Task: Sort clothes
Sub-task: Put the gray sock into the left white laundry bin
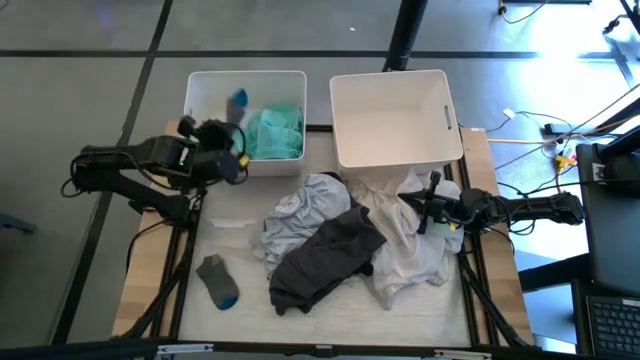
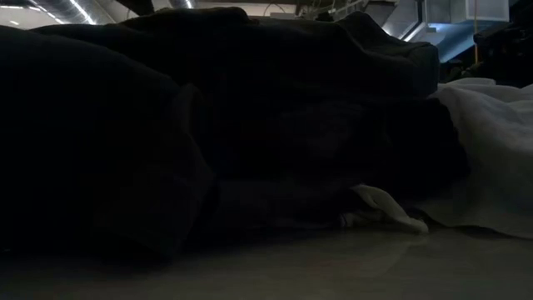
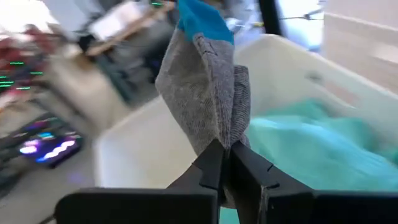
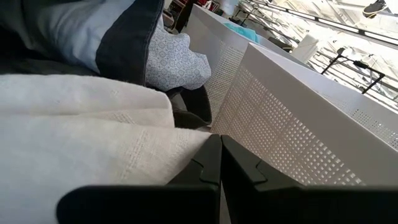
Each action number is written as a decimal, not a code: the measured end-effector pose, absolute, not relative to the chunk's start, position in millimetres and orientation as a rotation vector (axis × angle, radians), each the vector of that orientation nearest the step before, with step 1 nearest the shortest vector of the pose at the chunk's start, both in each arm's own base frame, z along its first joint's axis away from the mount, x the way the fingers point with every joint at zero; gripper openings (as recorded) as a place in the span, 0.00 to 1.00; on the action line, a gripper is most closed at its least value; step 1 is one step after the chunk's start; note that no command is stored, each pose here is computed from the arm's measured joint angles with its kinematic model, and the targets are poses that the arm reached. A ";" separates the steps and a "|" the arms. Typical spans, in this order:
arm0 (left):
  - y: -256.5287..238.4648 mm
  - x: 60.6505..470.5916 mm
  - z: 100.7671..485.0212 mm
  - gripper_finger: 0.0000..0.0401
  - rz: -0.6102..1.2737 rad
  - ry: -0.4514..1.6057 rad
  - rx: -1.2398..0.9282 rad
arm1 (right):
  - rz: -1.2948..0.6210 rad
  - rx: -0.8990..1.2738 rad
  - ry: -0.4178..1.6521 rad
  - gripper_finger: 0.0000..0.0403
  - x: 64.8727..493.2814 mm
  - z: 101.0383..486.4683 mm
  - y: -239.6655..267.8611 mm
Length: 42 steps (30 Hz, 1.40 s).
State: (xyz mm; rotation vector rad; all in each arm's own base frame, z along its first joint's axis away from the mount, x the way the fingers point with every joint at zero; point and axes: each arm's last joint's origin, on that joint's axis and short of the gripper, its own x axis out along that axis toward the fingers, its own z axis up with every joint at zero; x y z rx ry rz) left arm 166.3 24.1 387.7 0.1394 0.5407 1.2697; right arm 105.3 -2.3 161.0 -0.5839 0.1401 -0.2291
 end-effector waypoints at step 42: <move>-39.4 188.3 350.5 0.43 0.547 0.907 -0.389 | -0.213 -0.557 0.132 0.02 105.4 161.0 -1.8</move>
